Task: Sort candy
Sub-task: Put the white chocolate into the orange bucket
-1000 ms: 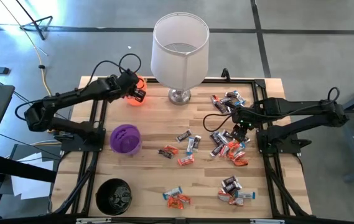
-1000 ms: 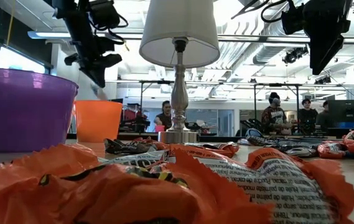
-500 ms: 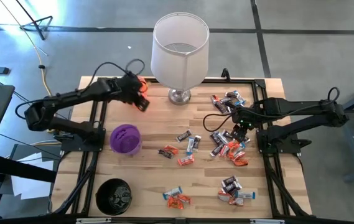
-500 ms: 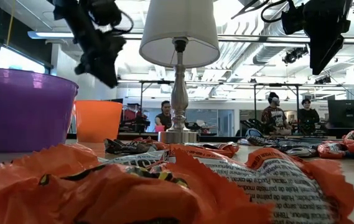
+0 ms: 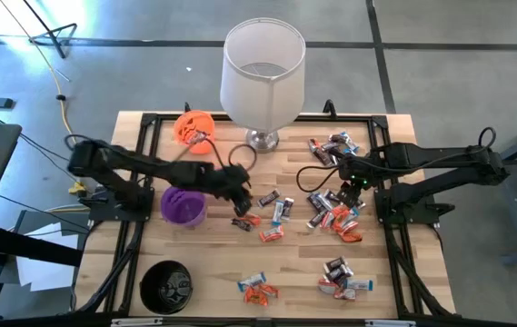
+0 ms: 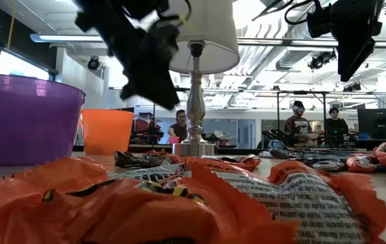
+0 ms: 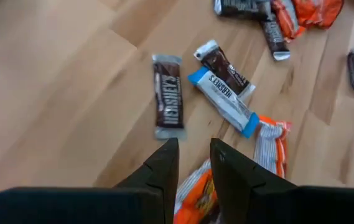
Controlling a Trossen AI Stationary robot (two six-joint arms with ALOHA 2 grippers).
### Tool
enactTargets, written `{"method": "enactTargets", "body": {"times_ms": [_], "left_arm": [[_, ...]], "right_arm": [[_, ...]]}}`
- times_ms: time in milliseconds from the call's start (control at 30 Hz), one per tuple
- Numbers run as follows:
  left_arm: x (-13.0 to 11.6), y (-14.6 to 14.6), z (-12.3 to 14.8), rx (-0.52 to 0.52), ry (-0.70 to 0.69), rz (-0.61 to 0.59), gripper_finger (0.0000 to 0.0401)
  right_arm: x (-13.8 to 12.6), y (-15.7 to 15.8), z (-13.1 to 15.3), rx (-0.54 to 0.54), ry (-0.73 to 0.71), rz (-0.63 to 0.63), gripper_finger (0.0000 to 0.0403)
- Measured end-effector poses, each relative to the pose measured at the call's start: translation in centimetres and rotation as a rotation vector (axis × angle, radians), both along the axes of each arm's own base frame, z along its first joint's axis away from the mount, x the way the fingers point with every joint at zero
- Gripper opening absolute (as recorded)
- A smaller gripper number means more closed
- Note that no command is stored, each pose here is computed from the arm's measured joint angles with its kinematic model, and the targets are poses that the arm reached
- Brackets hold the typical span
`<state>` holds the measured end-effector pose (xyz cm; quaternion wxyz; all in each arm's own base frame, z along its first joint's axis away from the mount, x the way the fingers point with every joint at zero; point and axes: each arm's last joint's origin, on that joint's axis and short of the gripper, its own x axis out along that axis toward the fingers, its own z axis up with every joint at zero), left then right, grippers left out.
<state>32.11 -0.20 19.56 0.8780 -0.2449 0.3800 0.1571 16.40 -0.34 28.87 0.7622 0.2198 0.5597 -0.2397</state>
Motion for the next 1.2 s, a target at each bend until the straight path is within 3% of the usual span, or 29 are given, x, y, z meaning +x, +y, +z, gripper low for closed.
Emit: {"method": "enactTargets", "body": {"times_ms": [133,267,567,733,1033,1200], "left_arm": [[2.0,-0.5,-2.6,-0.071,-0.040,-0.016,0.0080],[3.9,-0.7,-3.5,-0.120,-0.180,-0.059,0.0080],[5.5,-0.7,-6.1,-0.154,-0.249,-0.039,0.0098],[6.8,-1.1,-6.6,-0.119,-0.196,-0.066,0.0114],[8.9,-2.4,-5.2,0.021,0.081,-0.072,0.0131],[9.6,-3.0,-4.0,0.058,0.087,-0.056,0.0143]], "right_arm": [[0.0,0.0,0.0,0.000,0.000,0.000,0.0211],[0.0,0.0,0.0,0.000,-0.001,0.000,0.0211],[0.0,0.0,0.0,0.000,-0.002,0.000,0.0211],[0.0,0.0,0.0,0.000,-0.002,0.000,0.0211],[0.0,0.0,0.0,0.000,-0.003,0.000,0.0211],[0.0,0.0,0.0,0.000,-0.004,0.000,0.0211]]}}
